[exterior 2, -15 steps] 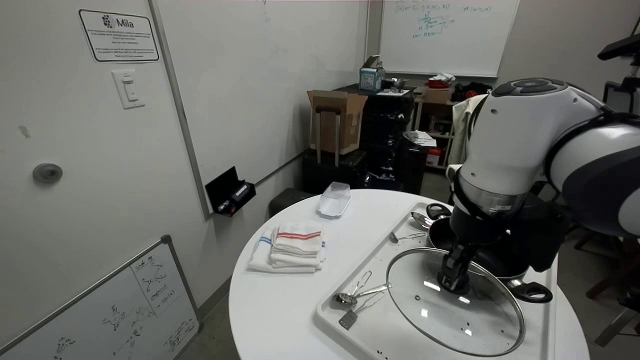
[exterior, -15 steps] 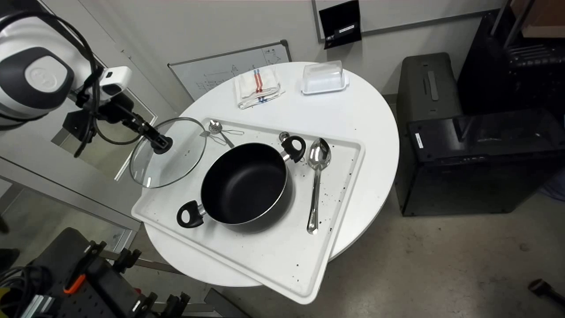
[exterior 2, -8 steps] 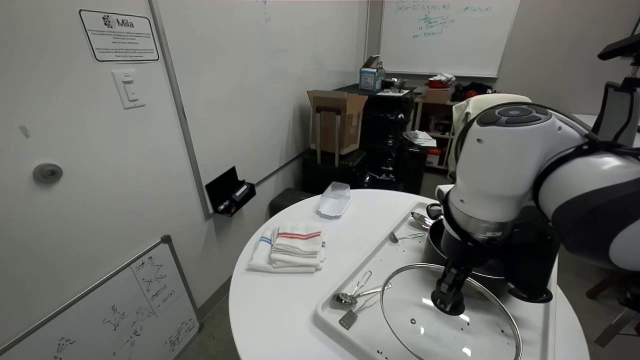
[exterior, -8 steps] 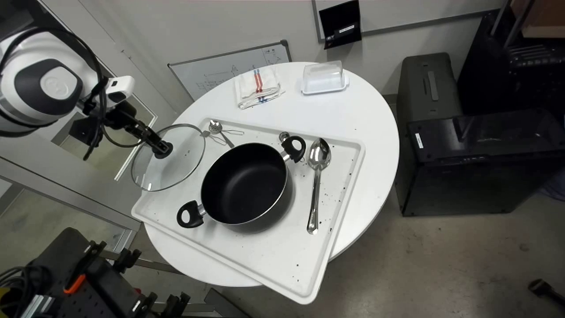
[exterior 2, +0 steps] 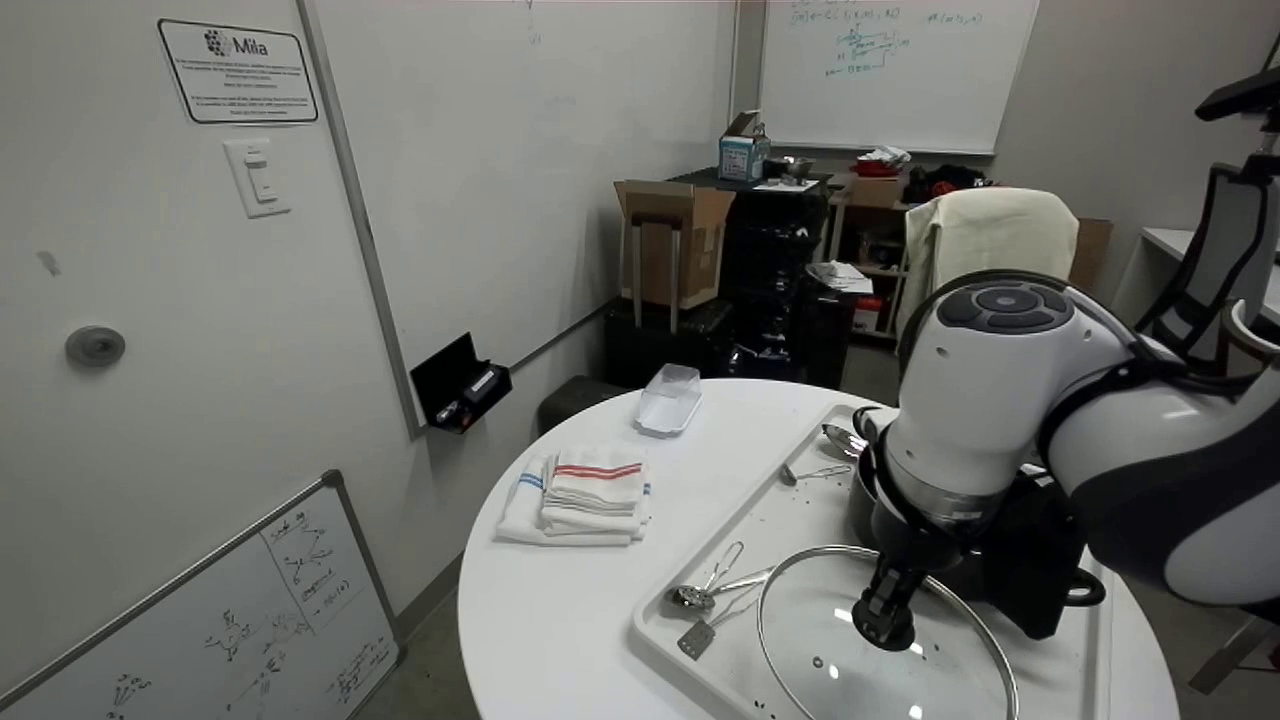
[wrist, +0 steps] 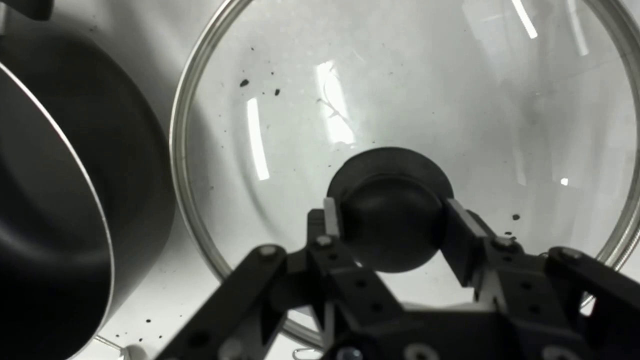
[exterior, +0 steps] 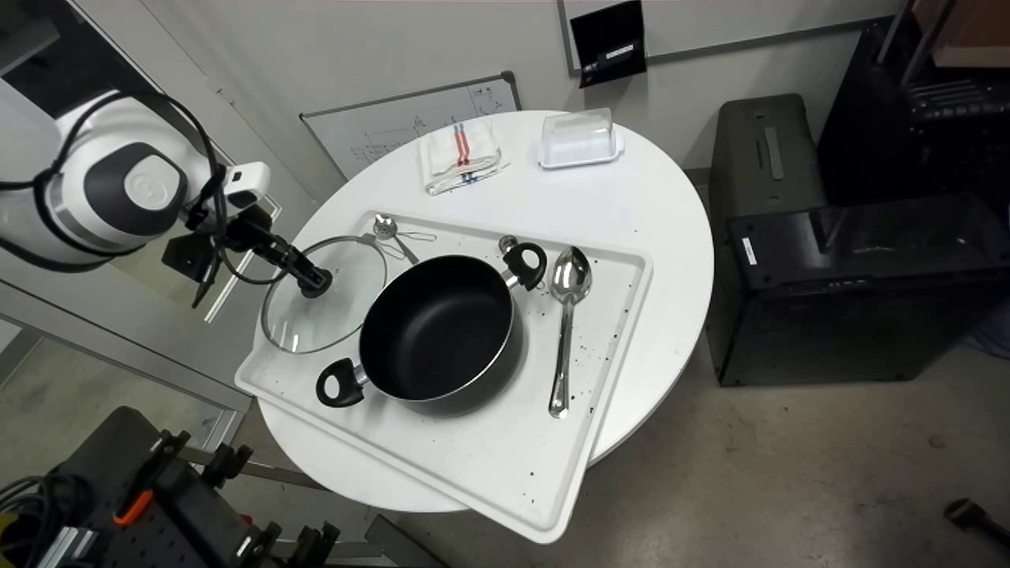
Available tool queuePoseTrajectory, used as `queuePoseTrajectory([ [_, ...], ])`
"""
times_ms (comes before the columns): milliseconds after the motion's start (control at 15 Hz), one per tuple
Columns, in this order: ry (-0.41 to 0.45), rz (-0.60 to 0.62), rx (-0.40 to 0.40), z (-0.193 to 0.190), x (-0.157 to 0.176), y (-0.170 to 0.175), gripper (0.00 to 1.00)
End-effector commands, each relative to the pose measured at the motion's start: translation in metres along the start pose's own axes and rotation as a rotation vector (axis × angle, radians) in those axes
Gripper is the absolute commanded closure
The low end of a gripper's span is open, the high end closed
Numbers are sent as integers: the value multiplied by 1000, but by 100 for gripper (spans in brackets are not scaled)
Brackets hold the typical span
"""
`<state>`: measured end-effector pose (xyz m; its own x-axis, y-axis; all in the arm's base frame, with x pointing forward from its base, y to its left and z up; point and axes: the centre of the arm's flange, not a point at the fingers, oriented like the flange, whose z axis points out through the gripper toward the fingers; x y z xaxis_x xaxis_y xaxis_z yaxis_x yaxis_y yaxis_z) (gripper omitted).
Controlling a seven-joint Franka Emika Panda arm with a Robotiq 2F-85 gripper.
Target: Take the lid off the pot
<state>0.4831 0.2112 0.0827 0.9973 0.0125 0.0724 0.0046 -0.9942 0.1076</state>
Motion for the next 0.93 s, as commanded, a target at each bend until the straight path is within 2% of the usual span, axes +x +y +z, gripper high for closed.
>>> queuePoseTrajectory([
  [0, 67, -21, 1, 17, 8, -2, 76],
  [333, 104, -32, -3, 39, 6, 2, 76],
  [867, 102, -42, -22, 61, 0, 7, 76],
])
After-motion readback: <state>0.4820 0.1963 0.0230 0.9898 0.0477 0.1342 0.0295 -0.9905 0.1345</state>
